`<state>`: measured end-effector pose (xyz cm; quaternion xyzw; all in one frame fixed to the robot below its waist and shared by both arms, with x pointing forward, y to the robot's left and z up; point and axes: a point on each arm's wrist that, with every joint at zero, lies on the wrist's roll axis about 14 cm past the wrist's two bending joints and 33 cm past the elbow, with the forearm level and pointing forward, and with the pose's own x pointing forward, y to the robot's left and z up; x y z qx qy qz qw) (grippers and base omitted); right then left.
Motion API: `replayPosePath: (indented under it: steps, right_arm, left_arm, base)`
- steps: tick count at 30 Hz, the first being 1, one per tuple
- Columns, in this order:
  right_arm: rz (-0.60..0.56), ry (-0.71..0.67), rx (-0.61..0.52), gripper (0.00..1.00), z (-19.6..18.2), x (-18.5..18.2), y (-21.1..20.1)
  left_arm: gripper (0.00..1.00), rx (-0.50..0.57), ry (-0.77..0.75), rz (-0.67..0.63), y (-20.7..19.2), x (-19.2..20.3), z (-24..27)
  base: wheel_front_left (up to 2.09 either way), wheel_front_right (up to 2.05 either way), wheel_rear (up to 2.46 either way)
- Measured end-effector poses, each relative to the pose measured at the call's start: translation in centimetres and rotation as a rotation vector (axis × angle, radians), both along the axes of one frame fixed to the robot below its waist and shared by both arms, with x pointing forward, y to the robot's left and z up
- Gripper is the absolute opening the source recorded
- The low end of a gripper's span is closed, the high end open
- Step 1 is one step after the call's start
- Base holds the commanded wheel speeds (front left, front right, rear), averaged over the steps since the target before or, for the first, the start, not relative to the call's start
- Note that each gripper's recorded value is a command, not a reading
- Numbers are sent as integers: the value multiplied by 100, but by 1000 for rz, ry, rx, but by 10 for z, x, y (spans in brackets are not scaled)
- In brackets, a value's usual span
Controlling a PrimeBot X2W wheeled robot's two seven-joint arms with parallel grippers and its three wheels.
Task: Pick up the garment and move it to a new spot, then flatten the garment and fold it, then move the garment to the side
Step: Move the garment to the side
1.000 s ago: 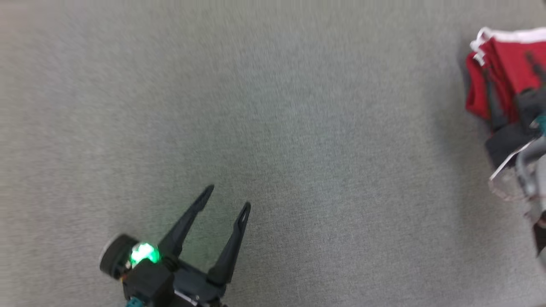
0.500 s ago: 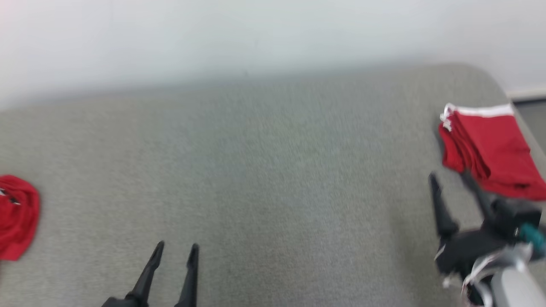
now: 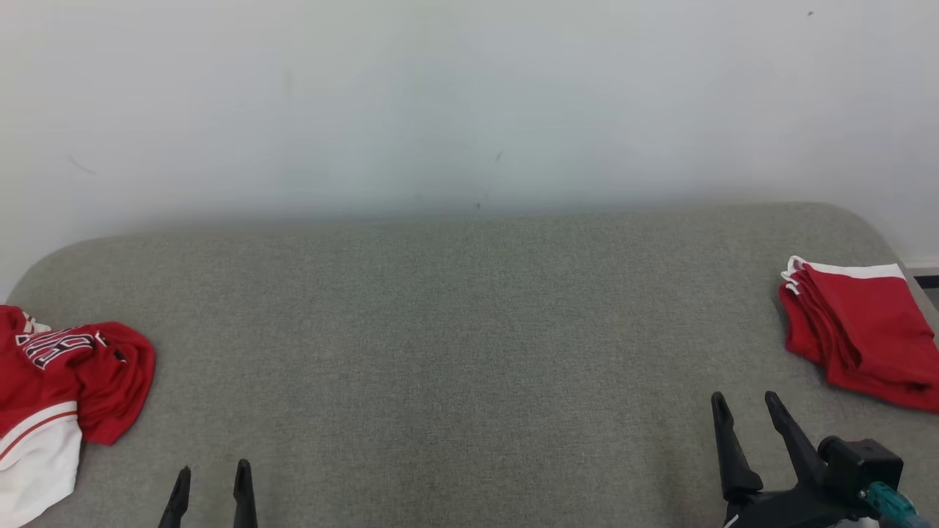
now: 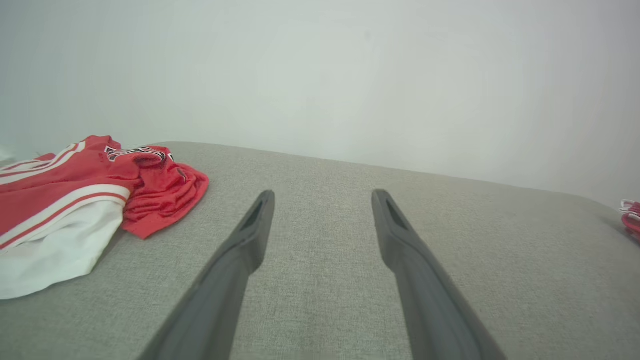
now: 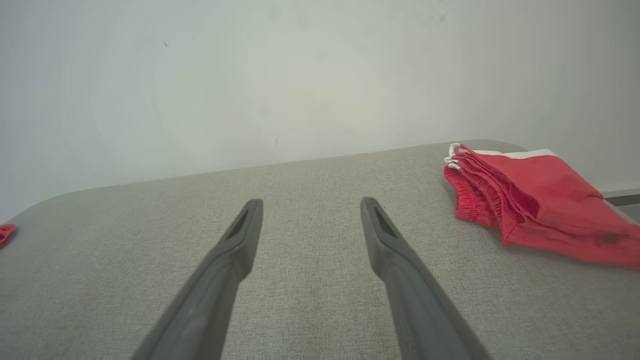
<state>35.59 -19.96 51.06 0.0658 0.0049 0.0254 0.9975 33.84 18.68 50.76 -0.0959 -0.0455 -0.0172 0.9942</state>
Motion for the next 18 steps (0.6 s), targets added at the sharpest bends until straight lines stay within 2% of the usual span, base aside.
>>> replayPosePath:
  steps: [11, 18]
  right_arm:
    - [-46, 52, 45, 100, -24, -18, -3]
    - [-37, 71, 56, 100, -31, -22, 4]
  left_arm:
    - [100, 5, 27, 45, 18, -14, -11]
    - [100, 10, 37, 43, 17, -15, -14]
  base:
    - [0, 0, 0]
    - [0, 0, 0]
